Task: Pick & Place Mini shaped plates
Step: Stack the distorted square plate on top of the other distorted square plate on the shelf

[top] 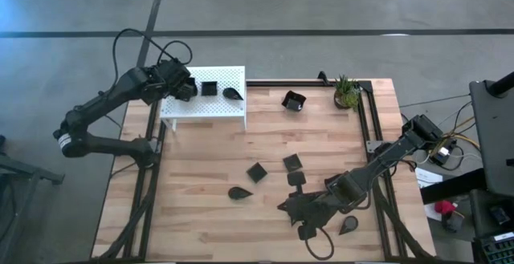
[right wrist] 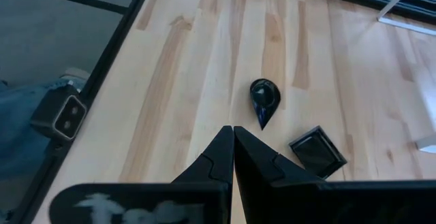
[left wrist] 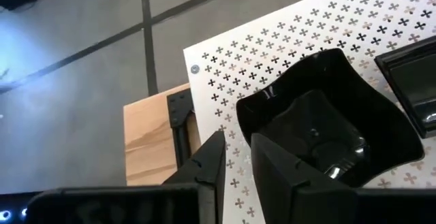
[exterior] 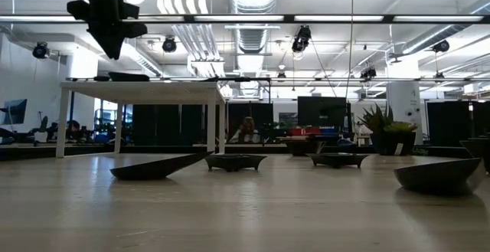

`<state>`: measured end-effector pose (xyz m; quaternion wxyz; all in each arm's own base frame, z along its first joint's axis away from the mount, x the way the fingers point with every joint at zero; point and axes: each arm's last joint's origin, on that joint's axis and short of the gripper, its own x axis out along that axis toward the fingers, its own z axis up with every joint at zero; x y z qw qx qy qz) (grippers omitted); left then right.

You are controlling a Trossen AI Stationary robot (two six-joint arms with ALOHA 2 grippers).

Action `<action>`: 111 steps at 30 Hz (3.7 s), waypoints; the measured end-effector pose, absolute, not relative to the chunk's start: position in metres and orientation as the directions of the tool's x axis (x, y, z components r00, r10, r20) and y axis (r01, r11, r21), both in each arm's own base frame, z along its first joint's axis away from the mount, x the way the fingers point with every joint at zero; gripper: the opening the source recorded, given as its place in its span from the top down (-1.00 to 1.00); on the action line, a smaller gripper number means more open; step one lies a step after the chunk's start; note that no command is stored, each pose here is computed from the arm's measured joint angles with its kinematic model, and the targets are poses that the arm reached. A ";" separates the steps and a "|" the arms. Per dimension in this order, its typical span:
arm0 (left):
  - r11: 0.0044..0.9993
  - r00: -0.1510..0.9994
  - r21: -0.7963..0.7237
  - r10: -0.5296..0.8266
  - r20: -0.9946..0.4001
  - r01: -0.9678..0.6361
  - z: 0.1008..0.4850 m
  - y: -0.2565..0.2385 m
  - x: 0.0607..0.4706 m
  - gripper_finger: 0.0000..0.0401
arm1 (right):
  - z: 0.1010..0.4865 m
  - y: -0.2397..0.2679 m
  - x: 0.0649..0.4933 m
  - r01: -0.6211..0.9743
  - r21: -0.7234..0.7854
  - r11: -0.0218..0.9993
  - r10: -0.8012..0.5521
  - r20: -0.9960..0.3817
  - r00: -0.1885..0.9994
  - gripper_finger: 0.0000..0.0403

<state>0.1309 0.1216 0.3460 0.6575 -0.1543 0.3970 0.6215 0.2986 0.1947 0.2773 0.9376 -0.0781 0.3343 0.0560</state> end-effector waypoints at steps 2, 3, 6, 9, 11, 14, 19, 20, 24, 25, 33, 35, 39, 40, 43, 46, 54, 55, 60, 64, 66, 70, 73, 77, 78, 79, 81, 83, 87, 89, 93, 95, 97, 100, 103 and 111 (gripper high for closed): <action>0.203 -0.084 0.309 0.698 -0.711 -0.929 0.346 0.121 0.132 0.68 | 0.278 0.194 0.299 -0.138 -0.125 0.983 0.029 -0.628 0.777 0.96; 0.212 -0.080 0.314 0.701 -0.709 -0.925 0.347 0.120 0.132 0.68 | 0.278 0.194 0.299 -0.127 -0.133 0.983 0.016 -0.624 0.781 0.96; 0.253 -0.047 0.321 0.715 -0.697 -0.913 0.349 0.115 0.134 0.68 | 0.278 0.193 0.299 -0.122 -0.135 0.983 0.011 -0.623 0.782 0.96; 0.318 0.006 0.327 0.726 -0.688 -0.890 0.351 0.107 0.139 0.68 | 0.278 0.193 0.299 -0.122 -0.135 0.983 0.011 -0.623 0.782 0.96; 0.378 0.052 0.332 0.723 -0.689 -0.865 0.352 0.099 0.143 0.68 | 0.278 0.193 0.299 -0.121 -0.135 0.983 0.011 -0.623 0.782 0.96; 0.492 0.135 0.305 0.674 -0.726 -0.816 0.351 0.087 0.149 0.68 | 0.278 0.193 0.299 -0.122 -0.136 0.983 0.011 -0.623 0.782 0.96; 0.678 0.276 0.197 0.523 -0.806 -0.708 0.348 0.069 0.159 0.68 | 0.278 0.193 0.299 -0.121 -0.137 0.983 0.009 -0.623 0.782 0.96; 0.703 0.293 0.186 0.501 -0.815 -0.686 0.348 0.067 0.160 0.68 | 0.278 0.193 0.299 -0.121 -0.137 0.983 0.009 -0.623 0.782 0.96; 0.717 0.285 0.178 0.475 -0.833 -0.675 0.341 0.066 0.164 0.68 | 0.278 0.193 0.299 -0.130 -0.148 0.980 0.009 -0.623 0.782 0.96; 0.710 0.272 0.179 0.472 -0.839 -0.681 0.337 0.066 0.165 0.68 | 0.278 0.193 0.299 -0.130 -0.148 0.980 0.009 -0.623 0.782 0.96; 0.630 0.126 0.277 0.517 -0.846 -0.725 0.304 0.069 0.165 0.68 | 0.278 0.193 0.299 -0.130 -0.149 0.980 0.010 -0.623 0.782 0.96; 0.582 0.086 0.324 0.567 -0.819 -0.746 0.302 0.070 0.163 0.68 | 0.278 0.193 0.299 -0.130 -0.149 0.980 0.010 -0.623 0.782 0.96; 0.498 0.032 0.389 0.646 -0.763 -0.775 0.301 0.073 0.162 0.68 | 0.278 0.193 0.299 -0.130 -0.149 0.980 0.009 -0.623 0.782 0.96; 0.483 0.022 0.404 0.662 -0.750 -0.777 0.301 0.073 0.161 0.68 | 0.278 0.193 0.299 -0.130 -0.149 0.980 0.010 -0.623 0.782 0.96; 0.458 0.005 0.429 0.687 -0.727 -0.779 0.302 0.074 0.161 0.68 | 0.278 0.193 0.299 -0.130 -0.149 0.980 0.010 -0.623 0.782 0.96; 0.439 -0.009 0.447 0.706 -0.708 -0.779 0.302 0.075 0.160 0.68 | 0.278 0.193 0.299 -0.130 -0.149 0.980 0.009 -0.623 0.782 0.96; 0.445 0.027 0.427 0.717 -0.697 -0.787 0.307 0.069 0.159 0.68 | 0.277 0.193 0.299 -0.112 -0.128 0.985 0.007 -0.625 0.780 0.96; 0.451 0.041 0.420 0.718 -0.695 -0.787 0.309 0.067 0.159 0.68 | 0.277 0.192 0.299 -0.108 -0.126 0.986 0.005 -0.628 0.778 0.96; 0.498 0.140 0.369 0.722 -0.678 -0.785 0.322 0.053 0.160 0.68 | 0.275 0.190 0.297 -0.066 -0.122 0.990 -0.028 -0.643 0.765 0.96; 0.568 0.236 0.332 0.704 -0.670 -0.753 0.329 0.035 0.163 0.68 | 0.274 0.189 0.296 -0.030 -0.121 0.992 -0.056 -0.648 0.759 0.96; 0.609 0.285 0.316 0.687 -0.668 -0.727 0.330 0.024 0.165 0.68 | 0.275 0.189 0.295 -0.019 -0.111 0.994 -0.057 -0.647 0.760 0.96; 0.694 0.403 0.258 0.635 -0.659 -0.672 0.331 -0.001 0.169 0.68 | 0.276 0.188 0.295 -0.018 -0.108 0.994 -0.056 -0.645 0.762 0.96; 0.756 0.501 0.210 0.587 -0.636 -0.620 0.333 -0.021 0.171 0.68 | 0.276 0.188 0.295 -0.013 -0.103 0.995 -0.057 -0.646 0.761 0.96; 0.839 0.643 0.150 0.503 -0.577 -0.522 0.338 -0.051 0.172 0.68 | 0.273 0.187 0.292 0.022 -0.083 0.996 -0.072 -0.671 0.738 0.96; 0.859 0.679 0.130 0.475 -0.560 -0.495 0.340 -0.058 0.172 0.68 | 0.272 0.186 0.292 0.033 -0.078 0.996 -0.077 -0.678 0.731 0.96; 0.876 0.711 0.113 0.450 -0.540 -0.468 0.342 -0.065 0.173 0.68 | 0.272 0.186 0.291 0.048 -0.070 0.996 -0.083 -0.686 0.723 0.96; 0.904 0.769 0.083 0.403 -0.496 -0.420 0.345 -0.079 0.174 0.68 | 0.269 0.185 0.289 0.080 -0.055 0.995 -0.096 -0.697 0.711 0.96; 0.925 0.812 0.070 0.363 -0.457 -0.373 0.348 -0.092 0.175 0.68 | 0.264 0.183 0.288 0.117 -0.056 0.992 -0.123 -0.701 0.702 0.96; 0.953 0.858 0.077 0.296 -0.420 -0.291 0.347 -0.115 0.182 0.68 | 0.252 0.180 0.284 0.166 -0.040 0.985 -0.144 -0.721 0.678 0.96; 0.961 0.868 0.090 0.275 -0.414 -0.262 0.343 -0.125 0.187 0.68 | 0.245 0.178 0.281 0.194 -0.028 0.981 -0.152 -0.734 0.662 0.96; 0.966 0.873 0.119 0.257 -0.415 -0.228 0.332 -0.142 0.201 0.68 | 0.233 0.173 0.274 0.294 -0.003 0.956 -0.189 -0.772 0.607 0.96; 0.967 0.871 0.136 0.252 -0.421 -0.214 0.325 -0.150 0.208 0.68 | 0.229 0.170 0.269 0.355 0.010 0.935 -0.209 -0.792 0.574 0.96; 0.967 0.867 0.156 0.251 -0.430 -0.203 0.318 -0.157 0.215 0.68 | 0.226 0.166 0.262 0.418 0.032 0.908 -0.222 -0.809 0.544 0.96; 0.965 0.860 0.173 0.254 -0.443 -0.196 0.307 -0.164 0.223 0.68 | 0.224 0.162 0.254 0.504 0.081 0.860 -0.216 -0.836 0.504 0.96; 0.962 0.851 0.194 0.261 -0.455 -0.192 0.299 -0.170 0.228 0.68 | 0.221 0.160 0.246 0.570 0.119 0.813 -0.188 -0.872 0.451 0.96; 0.949 0.864 0.247 0.288 -0.412 -0.198 0.288 -0.183 0.241 0.68 | 0.202 0.156 0.232 0.668 0.123 0.734 -0.099 -0.953 0.285 0.96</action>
